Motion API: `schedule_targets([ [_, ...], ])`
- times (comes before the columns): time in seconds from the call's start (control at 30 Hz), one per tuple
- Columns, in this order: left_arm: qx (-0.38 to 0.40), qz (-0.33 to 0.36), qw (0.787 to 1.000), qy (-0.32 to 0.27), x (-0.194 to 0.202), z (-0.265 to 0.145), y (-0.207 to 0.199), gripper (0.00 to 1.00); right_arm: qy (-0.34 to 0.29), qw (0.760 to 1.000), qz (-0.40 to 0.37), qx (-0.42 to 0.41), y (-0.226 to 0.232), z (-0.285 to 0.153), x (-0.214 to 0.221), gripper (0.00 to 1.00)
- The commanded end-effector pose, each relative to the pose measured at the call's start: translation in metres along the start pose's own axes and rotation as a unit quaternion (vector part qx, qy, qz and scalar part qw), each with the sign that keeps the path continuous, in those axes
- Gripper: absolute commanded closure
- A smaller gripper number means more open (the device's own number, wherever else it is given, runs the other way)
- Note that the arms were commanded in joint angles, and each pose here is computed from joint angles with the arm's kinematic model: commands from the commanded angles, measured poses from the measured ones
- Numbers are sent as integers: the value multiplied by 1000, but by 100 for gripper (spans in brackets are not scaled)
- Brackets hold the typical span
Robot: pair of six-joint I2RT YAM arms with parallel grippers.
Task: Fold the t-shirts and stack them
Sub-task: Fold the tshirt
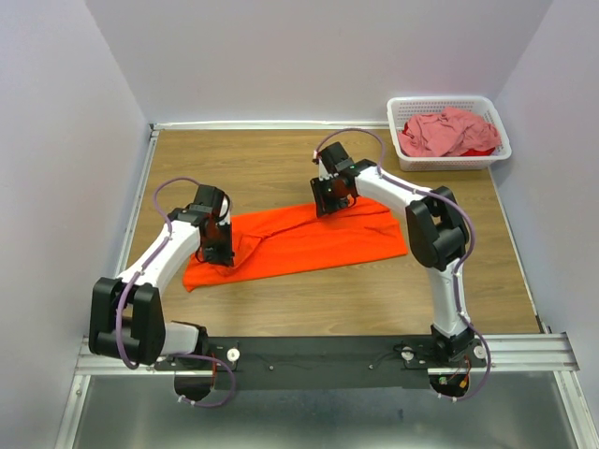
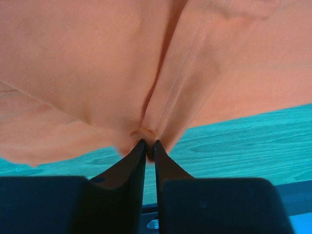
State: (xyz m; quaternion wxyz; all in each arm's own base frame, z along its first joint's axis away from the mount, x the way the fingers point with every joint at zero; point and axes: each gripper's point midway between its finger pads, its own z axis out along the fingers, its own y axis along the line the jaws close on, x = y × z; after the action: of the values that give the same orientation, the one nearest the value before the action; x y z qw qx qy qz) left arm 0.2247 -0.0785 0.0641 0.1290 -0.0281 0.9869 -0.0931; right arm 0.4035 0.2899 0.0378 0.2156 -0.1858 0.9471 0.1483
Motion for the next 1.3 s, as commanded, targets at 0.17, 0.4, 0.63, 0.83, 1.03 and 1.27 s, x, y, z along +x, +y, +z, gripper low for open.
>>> schedule_targets([
  [0.17,8,-1,998,-58,-27,-19,-9,56,94,995,-6,44,-3,-18,39,52],
  [0.4,38,45,988,-144,-70,-31,-25,50,93,993,13,71,-7,-45,43,55],
  [0.63,46,175,959,-219,-130,-32,-83,50,52,985,79,144,-57,-63,29,56],
  [0.83,25,269,937,-220,-156,-4,-133,53,7,969,197,146,-111,-87,27,55],
  [1.03,28,370,899,-233,-172,23,-197,54,-50,939,327,95,-148,-105,38,47],
  [1.27,132,425,861,-247,-181,45,-279,54,-77,921,365,111,-169,-123,54,32],
])
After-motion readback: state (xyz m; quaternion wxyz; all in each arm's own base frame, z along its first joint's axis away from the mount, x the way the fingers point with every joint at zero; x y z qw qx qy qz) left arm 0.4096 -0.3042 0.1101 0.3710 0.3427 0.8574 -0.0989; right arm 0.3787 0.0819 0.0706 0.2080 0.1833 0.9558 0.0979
